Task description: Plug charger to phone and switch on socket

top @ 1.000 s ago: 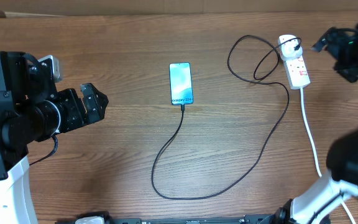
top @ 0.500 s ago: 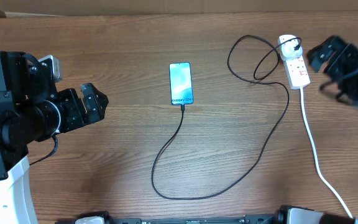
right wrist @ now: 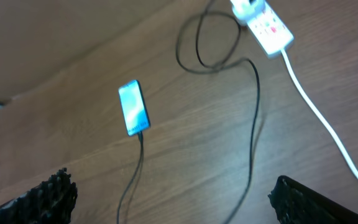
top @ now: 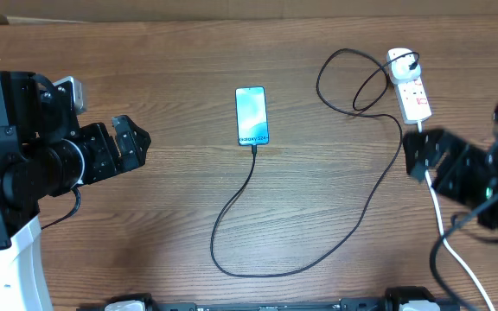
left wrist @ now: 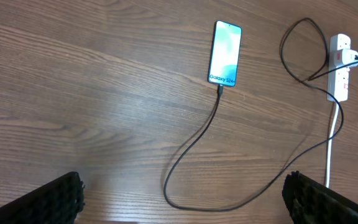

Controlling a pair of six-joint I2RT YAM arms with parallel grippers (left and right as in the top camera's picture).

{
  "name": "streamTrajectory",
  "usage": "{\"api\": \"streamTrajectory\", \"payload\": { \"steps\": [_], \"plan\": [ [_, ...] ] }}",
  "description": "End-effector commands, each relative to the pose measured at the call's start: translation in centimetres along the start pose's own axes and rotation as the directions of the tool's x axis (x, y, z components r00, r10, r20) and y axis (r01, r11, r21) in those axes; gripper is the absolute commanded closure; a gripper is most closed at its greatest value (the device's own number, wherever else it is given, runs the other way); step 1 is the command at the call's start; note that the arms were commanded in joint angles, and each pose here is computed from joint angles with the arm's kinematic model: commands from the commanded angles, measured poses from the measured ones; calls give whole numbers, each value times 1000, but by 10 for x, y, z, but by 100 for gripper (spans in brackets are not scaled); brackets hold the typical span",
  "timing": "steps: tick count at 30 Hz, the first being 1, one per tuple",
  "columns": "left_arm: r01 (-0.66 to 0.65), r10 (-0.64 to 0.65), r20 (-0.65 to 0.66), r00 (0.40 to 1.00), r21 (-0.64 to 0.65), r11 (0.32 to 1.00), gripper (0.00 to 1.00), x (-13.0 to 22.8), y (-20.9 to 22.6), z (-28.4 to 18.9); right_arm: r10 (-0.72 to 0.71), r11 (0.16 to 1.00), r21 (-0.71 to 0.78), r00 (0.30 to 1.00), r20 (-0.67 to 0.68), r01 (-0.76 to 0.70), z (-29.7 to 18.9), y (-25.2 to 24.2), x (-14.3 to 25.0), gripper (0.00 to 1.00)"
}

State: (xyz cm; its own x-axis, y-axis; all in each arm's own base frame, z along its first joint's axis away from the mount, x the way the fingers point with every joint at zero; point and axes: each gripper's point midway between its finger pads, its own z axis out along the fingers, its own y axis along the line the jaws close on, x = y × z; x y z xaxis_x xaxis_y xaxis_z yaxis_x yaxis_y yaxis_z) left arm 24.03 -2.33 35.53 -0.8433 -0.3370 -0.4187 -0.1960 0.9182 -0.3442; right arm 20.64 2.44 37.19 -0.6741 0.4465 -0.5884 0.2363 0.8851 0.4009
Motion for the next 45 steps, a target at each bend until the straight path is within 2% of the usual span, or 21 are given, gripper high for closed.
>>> {"api": "streamTrajectory", "payload": {
  "steps": [1, 5, 19, 45],
  "plan": [
    [-15, 15, -2, 1000, -1, 1000, 1, 1, 1, 0, -1, 1000, -4, 999, 36, 1, -5, -12, 19, 0],
    [-15, 15, -2, 1000, -1, 1000, 0, 1, 1, 0, -2, 1000, -12, 999, 51, 3, -5, -18, 31, 0],
    [-15, 15, -2, 1000, -1, 1000, 0, 1, 1, 0, 11, 999, 42, 999, -52, -9, -3, -31, 56, 0],
    [-15, 15, -2, 1000, -1, 1000, 0, 1, 1, 0, 11, 999, 43, 999, -53, -9, -3, -31, 56, 0]
  ]
}}
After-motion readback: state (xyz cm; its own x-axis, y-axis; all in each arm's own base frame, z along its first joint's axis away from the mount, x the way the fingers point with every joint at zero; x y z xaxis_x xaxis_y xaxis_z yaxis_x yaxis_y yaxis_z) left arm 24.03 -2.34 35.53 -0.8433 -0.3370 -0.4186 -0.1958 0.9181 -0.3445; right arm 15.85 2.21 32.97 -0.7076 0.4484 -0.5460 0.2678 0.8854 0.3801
